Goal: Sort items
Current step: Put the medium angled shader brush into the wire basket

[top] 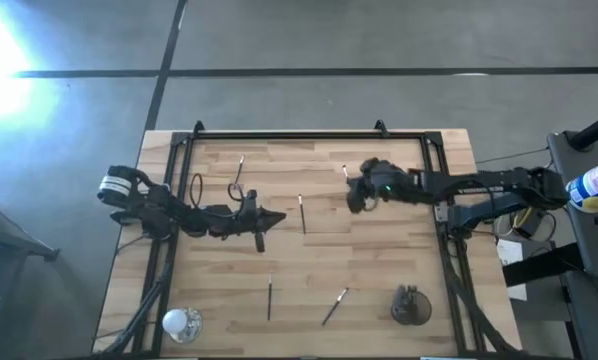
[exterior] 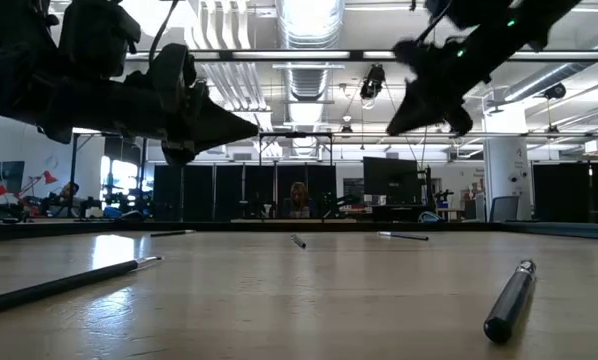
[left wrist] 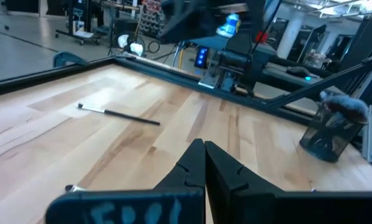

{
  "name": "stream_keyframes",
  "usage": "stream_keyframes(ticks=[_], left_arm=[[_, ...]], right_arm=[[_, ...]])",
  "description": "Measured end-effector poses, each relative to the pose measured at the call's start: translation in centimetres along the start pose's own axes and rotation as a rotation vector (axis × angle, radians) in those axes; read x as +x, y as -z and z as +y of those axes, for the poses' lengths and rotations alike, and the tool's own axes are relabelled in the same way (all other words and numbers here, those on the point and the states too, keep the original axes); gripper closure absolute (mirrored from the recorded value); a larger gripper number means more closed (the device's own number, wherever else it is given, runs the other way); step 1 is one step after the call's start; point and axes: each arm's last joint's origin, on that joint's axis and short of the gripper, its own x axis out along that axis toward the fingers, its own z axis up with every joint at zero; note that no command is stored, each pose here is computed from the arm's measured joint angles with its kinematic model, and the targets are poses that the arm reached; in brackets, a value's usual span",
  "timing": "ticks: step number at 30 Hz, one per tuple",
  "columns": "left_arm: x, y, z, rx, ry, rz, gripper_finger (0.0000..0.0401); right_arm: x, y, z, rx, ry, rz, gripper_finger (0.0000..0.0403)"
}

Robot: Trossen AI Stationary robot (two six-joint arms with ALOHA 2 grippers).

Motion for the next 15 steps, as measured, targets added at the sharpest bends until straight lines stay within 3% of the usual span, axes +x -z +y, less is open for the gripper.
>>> stream_keyframes(ticks=[6,15], left_arm=[[-0.2,0.3,0.4,0.003,-0.013,0.012,0.0401],[-0.4,0.4,0.5,0.002,-0.018,0.017,0.0401]], right_arm=[[4.2,-0.5,-1.7,0.060,0.113,0.139,0.0380],[10.2,-1.3,-4.2,0.146,0.351,0.326,0.0292]])
